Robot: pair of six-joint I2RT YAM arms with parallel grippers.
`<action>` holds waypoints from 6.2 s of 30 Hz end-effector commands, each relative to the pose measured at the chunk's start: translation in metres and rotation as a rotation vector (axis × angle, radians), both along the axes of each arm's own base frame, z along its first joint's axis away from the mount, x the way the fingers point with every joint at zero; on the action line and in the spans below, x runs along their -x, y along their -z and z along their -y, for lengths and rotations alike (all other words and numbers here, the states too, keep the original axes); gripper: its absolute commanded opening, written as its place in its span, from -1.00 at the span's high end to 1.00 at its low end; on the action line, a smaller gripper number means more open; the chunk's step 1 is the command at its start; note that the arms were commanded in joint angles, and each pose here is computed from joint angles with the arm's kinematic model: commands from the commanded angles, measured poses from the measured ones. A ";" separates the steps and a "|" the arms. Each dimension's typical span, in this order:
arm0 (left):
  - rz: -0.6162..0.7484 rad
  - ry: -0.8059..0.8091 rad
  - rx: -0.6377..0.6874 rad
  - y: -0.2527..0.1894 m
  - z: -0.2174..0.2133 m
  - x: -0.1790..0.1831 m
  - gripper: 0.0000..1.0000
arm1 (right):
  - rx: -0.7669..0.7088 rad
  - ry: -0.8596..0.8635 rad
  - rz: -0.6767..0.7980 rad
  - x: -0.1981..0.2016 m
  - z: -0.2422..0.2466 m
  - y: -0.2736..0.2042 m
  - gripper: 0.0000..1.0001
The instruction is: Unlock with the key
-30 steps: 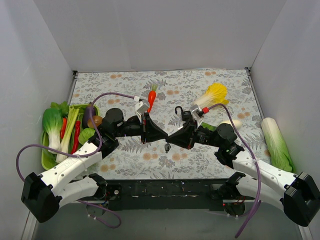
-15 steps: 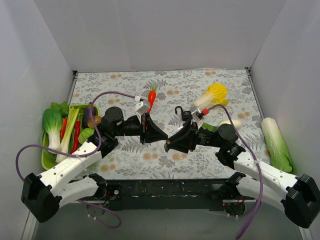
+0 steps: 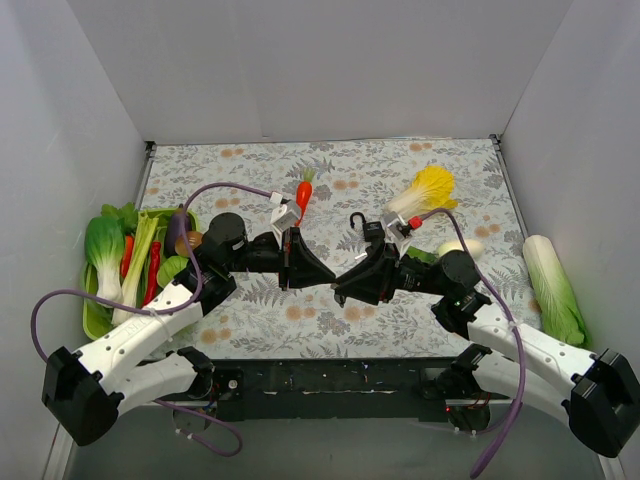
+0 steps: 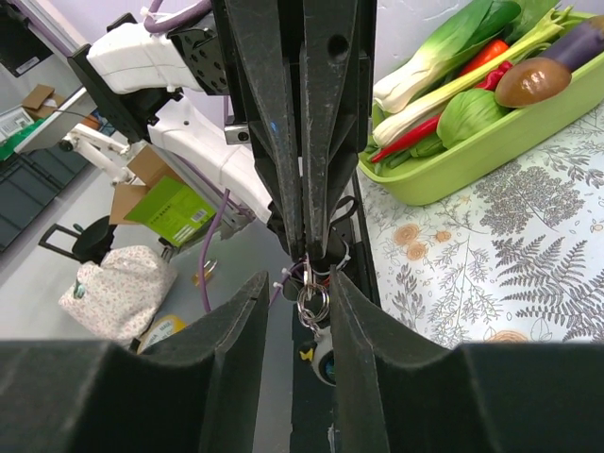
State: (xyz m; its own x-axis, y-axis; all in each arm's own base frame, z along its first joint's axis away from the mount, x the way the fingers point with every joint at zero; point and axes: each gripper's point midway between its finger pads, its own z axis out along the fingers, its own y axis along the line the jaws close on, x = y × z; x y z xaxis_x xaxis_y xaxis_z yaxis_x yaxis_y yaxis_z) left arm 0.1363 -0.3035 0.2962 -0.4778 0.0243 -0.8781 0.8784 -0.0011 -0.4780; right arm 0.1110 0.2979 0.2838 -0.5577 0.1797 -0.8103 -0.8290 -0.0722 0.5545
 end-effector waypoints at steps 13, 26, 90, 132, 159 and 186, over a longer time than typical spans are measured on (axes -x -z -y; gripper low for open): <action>0.046 0.001 0.041 -0.019 -0.005 0.006 1.00 | -0.060 -0.034 0.044 0.006 0.001 -0.011 0.46; 0.044 -0.008 0.046 -0.017 -0.004 0.004 1.00 | -0.073 -0.068 0.048 0.007 -0.002 -0.013 0.64; -0.564 -1.159 -0.691 0.269 -0.087 -0.199 -0.26 | 0.146 0.433 -0.045 -0.071 0.067 0.044 0.97; -0.180 -0.839 -1.175 0.269 -0.084 -0.195 -0.27 | 0.160 0.385 -0.078 -0.067 0.062 0.053 0.97; -0.221 -0.853 -1.225 0.288 -0.089 -0.192 0.26 | 0.159 0.381 -0.088 -0.067 0.061 0.056 0.97; -0.797 -0.720 -0.153 0.134 -0.016 -0.209 1.00 | 0.386 0.467 -0.055 -0.079 0.012 0.073 0.97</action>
State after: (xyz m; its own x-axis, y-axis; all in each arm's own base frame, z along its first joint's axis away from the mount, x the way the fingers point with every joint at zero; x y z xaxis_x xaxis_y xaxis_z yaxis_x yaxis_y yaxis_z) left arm 0.3489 -0.2690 0.0988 -0.8682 -0.2765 -0.4121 0.0832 0.7375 -0.6702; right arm 0.1723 0.2680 0.1788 -0.6146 0.0844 -0.7843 -0.6731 0.4623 0.5772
